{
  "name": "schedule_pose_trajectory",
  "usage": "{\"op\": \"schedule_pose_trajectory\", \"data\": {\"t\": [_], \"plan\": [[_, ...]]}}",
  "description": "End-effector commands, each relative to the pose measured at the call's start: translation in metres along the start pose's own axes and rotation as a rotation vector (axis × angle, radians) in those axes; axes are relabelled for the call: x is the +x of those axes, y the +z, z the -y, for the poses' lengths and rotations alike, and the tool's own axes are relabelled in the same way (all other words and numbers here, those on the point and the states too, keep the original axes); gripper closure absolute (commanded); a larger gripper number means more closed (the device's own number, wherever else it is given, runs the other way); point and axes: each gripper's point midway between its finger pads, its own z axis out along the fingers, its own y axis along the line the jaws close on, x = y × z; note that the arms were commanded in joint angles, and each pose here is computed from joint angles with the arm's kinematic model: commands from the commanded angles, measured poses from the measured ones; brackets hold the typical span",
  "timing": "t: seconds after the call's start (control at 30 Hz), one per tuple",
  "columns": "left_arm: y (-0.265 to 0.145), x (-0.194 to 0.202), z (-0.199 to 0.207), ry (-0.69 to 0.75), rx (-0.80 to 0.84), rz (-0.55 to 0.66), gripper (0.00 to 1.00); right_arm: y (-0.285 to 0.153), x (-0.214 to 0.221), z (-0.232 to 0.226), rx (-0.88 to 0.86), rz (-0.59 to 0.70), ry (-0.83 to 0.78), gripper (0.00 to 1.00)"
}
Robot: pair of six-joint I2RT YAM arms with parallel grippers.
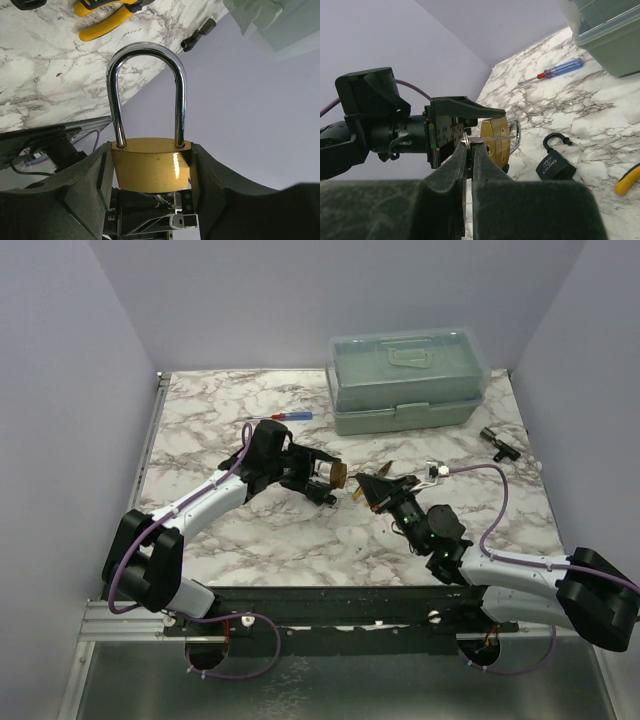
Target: Unlock with the key
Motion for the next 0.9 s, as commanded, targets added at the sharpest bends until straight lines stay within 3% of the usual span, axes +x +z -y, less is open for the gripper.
{"op": "schedule_pose_trajectory", "data": {"t": [0.0,0.87], "plan": [[-0.0072,0.0172,0.0191,0.013,0.076,-0.085,1.0,0.0029,-0.0011,-0.0086,-0.032,0.01,0.011,1.0],[-0.013,0.0217,0.0225,0.007,0.107,-0.098,1.0,0.0126,0.0016,-0.0112,-0.039,0.022,0.009,1.0]]}}
